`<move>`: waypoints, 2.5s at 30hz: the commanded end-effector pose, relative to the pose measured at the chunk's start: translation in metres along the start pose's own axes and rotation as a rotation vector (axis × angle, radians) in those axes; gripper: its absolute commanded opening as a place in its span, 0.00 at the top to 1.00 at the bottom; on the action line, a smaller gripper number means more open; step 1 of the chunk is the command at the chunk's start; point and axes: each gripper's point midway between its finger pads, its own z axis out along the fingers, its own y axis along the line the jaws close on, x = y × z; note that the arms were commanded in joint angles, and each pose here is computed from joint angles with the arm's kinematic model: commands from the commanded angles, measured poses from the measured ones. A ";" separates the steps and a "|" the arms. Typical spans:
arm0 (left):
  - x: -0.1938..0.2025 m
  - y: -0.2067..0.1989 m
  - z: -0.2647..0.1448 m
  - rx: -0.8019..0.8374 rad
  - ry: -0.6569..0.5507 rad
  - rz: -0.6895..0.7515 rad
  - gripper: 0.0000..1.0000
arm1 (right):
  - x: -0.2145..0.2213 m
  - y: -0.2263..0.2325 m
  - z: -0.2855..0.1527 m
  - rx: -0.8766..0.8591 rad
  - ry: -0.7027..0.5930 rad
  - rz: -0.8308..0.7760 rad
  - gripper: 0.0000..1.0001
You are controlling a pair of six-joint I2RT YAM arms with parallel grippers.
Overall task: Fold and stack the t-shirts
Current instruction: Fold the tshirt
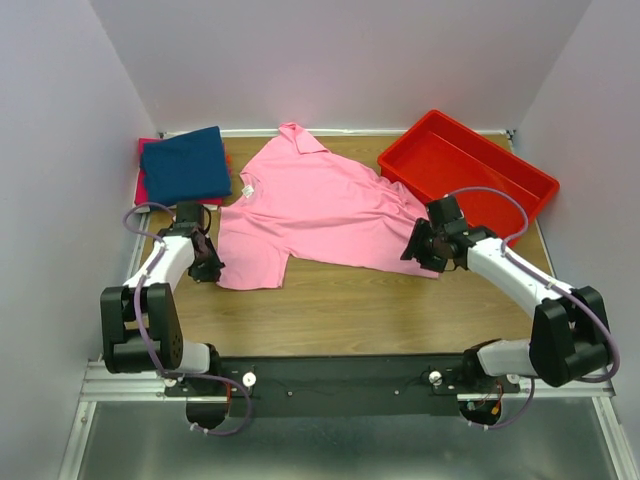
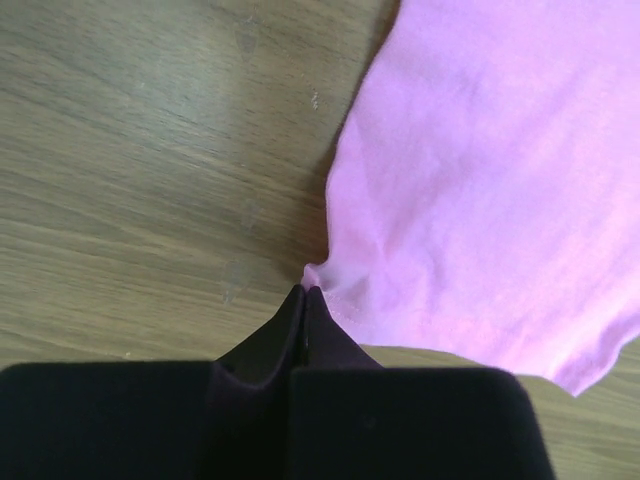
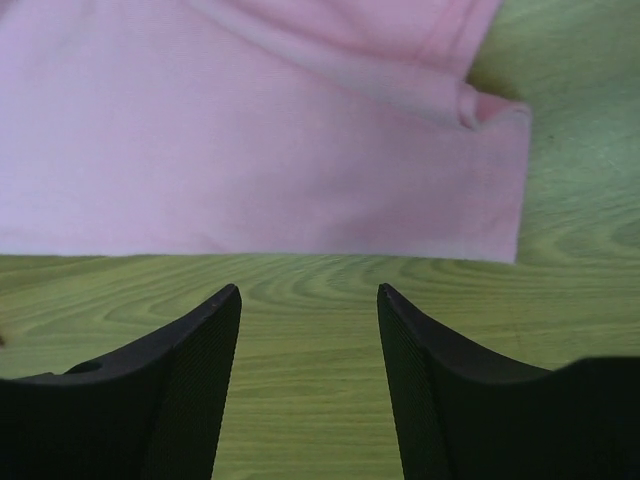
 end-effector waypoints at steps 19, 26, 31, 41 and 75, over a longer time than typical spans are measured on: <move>-0.012 -0.015 -0.015 0.124 -0.029 0.054 1.00 | 0.005 -0.102 0.020 0.311 0.004 0.142 0.44; -0.016 -0.016 -0.016 0.125 -0.024 0.067 1.00 | 0.017 -0.109 0.027 0.340 0.042 0.156 0.51; -0.019 -0.016 -0.019 0.123 -0.029 0.067 1.00 | 0.025 -0.114 0.029 0.352 0.057 0.165 0.54; -0.022 -0.016 -0.029 0.130 -0.049 0.064 1.00 | 0.041 -0.111 0.039 0.320 0.127 0.158 0.86; 0.023 0.015 -0.109 0.099 -0.175 -0.093 1.00 | 0.095 -0.090 -0.048 0.302 0.458 0.077 1.00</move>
